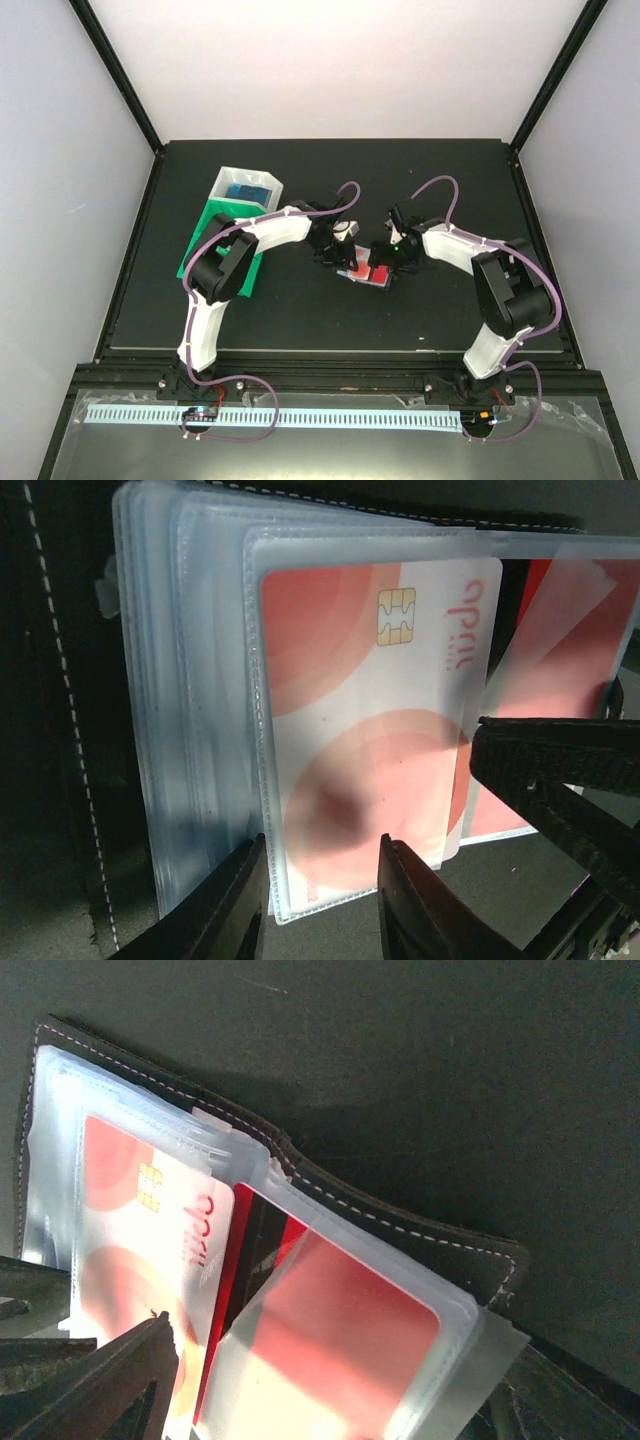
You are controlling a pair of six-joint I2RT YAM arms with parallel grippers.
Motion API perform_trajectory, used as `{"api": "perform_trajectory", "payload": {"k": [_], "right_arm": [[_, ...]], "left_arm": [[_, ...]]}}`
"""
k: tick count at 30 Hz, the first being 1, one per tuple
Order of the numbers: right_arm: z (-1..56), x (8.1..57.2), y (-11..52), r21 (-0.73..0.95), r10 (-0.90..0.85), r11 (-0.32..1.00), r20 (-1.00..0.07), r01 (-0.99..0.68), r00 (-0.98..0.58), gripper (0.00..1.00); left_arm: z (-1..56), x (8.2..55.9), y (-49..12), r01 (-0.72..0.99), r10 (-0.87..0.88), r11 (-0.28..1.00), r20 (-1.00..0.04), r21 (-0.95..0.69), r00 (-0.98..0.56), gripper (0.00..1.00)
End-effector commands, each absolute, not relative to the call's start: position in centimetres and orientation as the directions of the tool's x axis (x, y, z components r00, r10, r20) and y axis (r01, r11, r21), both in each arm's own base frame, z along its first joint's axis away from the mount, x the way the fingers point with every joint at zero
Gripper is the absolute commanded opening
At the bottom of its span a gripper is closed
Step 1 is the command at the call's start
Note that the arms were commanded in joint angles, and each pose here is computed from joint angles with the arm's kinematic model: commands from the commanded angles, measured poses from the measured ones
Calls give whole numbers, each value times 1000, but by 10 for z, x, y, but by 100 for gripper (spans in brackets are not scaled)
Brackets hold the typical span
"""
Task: Put the credit cards into the card holder
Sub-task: Turn over the card slot in the card holder.
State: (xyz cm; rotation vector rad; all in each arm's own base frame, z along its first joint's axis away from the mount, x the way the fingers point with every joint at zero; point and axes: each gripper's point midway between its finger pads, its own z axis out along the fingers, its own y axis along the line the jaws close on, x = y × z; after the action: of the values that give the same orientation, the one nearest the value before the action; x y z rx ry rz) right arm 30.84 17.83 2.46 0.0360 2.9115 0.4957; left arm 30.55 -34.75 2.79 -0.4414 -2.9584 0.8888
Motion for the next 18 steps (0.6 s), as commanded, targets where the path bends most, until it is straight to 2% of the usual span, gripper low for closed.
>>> {"api": "perform_trajectory", "payload": {"k": [1, 6, 11, 18], "right_arm": [[-6, 289, 178, 268, -5, 963, -82, -26, -997, 82], [-17, 284, 171, 204, -8, 979, -58, -20, -998, 74], [-27, 279, 166, 167, -8, 986, -36, -14, -999, 70], [-36, 277, 160, 132, -6, 991, -18, -9, -1000, 67]], "left_arm": [[9, 302, -335, 234, 257, 847, -17, -477, -966, 33], [12, 302, -336, 220, 246, 847, -10, -483, -969, 36], [14, 304, -333, 208, 229, 855, -13, -475, -973, 41], [26, 309, -339, 218, 222, 828, -56, -517, -974, 43]]}}
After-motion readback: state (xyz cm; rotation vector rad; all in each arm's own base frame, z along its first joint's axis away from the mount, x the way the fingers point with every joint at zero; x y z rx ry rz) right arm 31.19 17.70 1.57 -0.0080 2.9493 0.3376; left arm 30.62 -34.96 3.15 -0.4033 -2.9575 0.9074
